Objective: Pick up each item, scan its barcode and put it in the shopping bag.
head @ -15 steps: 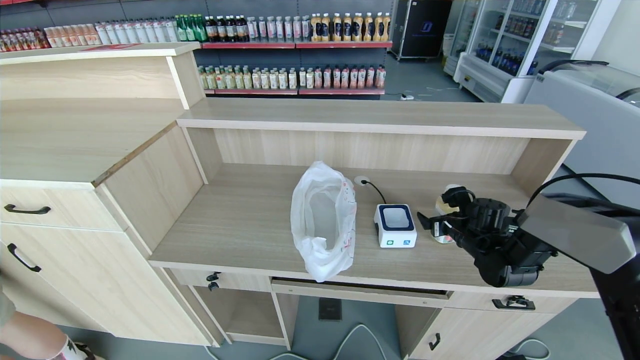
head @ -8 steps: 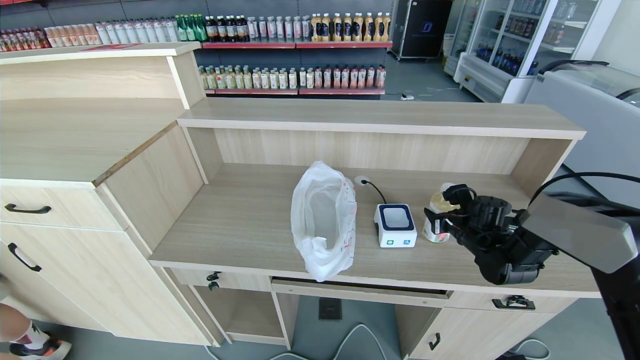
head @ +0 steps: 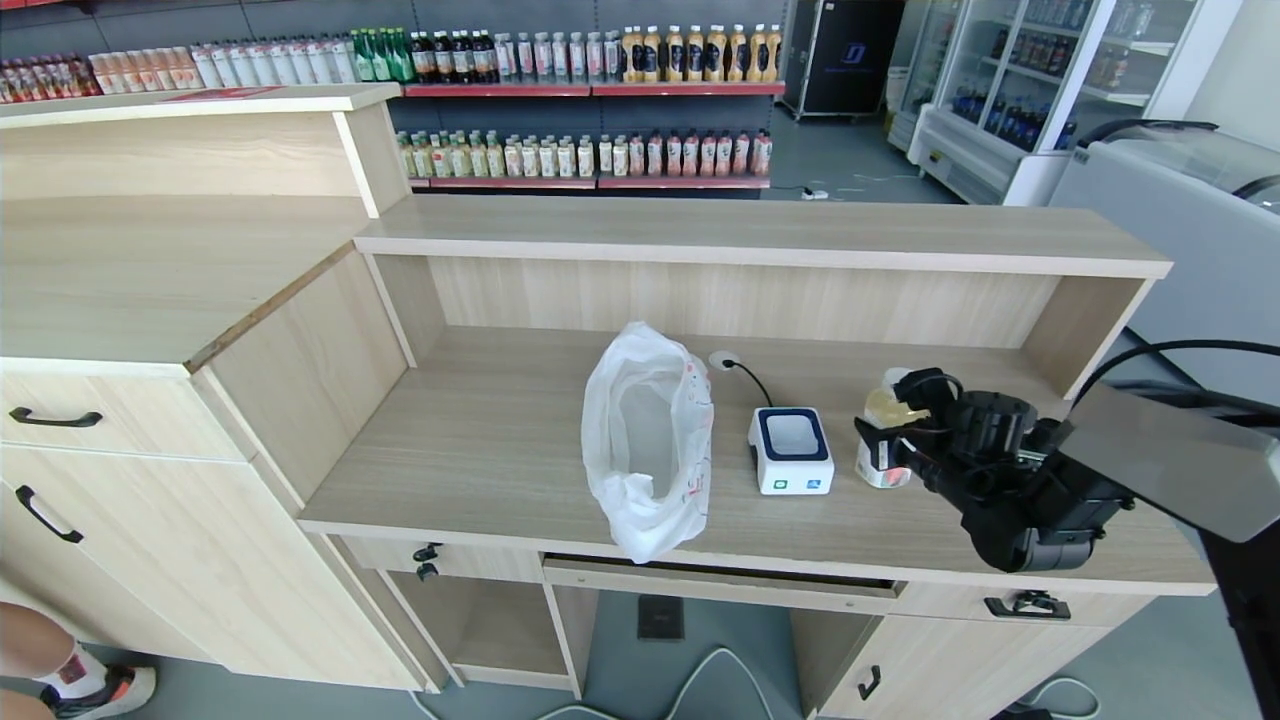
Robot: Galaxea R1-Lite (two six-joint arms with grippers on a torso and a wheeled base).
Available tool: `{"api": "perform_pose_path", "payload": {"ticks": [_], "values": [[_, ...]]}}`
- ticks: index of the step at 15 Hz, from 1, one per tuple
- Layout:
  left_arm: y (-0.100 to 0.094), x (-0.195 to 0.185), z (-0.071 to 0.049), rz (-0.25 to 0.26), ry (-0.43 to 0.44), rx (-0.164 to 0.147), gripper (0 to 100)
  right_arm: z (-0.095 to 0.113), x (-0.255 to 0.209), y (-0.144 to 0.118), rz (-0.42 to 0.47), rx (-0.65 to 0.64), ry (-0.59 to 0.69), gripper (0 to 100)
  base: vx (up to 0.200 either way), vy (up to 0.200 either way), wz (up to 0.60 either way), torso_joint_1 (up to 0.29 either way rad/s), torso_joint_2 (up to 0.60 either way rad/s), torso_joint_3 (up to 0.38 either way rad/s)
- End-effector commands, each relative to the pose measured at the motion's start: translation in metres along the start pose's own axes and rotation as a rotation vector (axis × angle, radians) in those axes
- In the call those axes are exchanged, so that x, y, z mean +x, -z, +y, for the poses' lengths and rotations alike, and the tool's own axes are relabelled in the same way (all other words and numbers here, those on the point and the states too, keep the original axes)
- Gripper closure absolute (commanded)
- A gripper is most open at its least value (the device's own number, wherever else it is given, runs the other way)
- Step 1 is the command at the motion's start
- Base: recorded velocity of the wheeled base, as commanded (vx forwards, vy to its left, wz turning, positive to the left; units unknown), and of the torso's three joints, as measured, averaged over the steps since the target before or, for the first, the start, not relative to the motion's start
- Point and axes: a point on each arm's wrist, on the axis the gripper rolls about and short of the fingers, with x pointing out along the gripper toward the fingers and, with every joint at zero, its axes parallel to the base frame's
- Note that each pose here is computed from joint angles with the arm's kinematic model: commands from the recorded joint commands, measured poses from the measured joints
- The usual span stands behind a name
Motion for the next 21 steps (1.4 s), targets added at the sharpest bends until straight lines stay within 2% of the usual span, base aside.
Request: {"api": "perform_pose_path", "payload": {"ticks": [1,5,7,9,11,13,16,21], "values": [[0.0,0.0,0.0,0.0,0.0,0.0,0,-0.009,-0.02,-0.045,-0.071,0.076,-0.013,100,0.0,0.0,0.0,0.0,0.0,0.0],[0.0,0.0,0.0,0.0,0.0,0.0,0,-0.044,-0.107,-0.108,-0.022,0.364,-0.052,100,0.0,0.0,0.0,0.0,0.0,0.0],[0.0,0.0,0.0,0.001,0.0,0.0,0,-0.056,-0.156,-0.151,-0.03,0.5,-0.172,100,0.0,0.0,0.0,0.0,0.0,0.0],[0.0,0.0,0.0,0.0,0.0,0.0,0,-0.059,-0.194,-0.184,-0.04,0.578,-0.333,100,0.0,0.0,0.0,0.0,0.0,0.0],[0.0,0.0,0.0,0.001,0.0,0.0,0,-0.05,-0.231,-0.205,-0.044,0.635,-0.526,100,0.0,0.0,0.0,0.0,0.0,0.0],[0.0,0.0,0.0,0.0,0.0,0.0,0,-0.037,-0.256,-0.212,-0.049,0.612,-0.687,100,0.0,0.0,0.0,0.0,0.0,0.0],[0.0,0.0,0.0,0.0,0.0,0.0,0,-0.021,-0.28,-0.222,-0.051,0.611,-0.853,100,0.0,0.0,0.0,0.0,0.0,0.0],[0.0,0.0,0.0,0.0,0.0,0.0,0,0.002,-0.312,-0.238,-0.053,0.612,-1.057,100,0.0,0.0,0.0,0.0,0.0,0.0]]}}
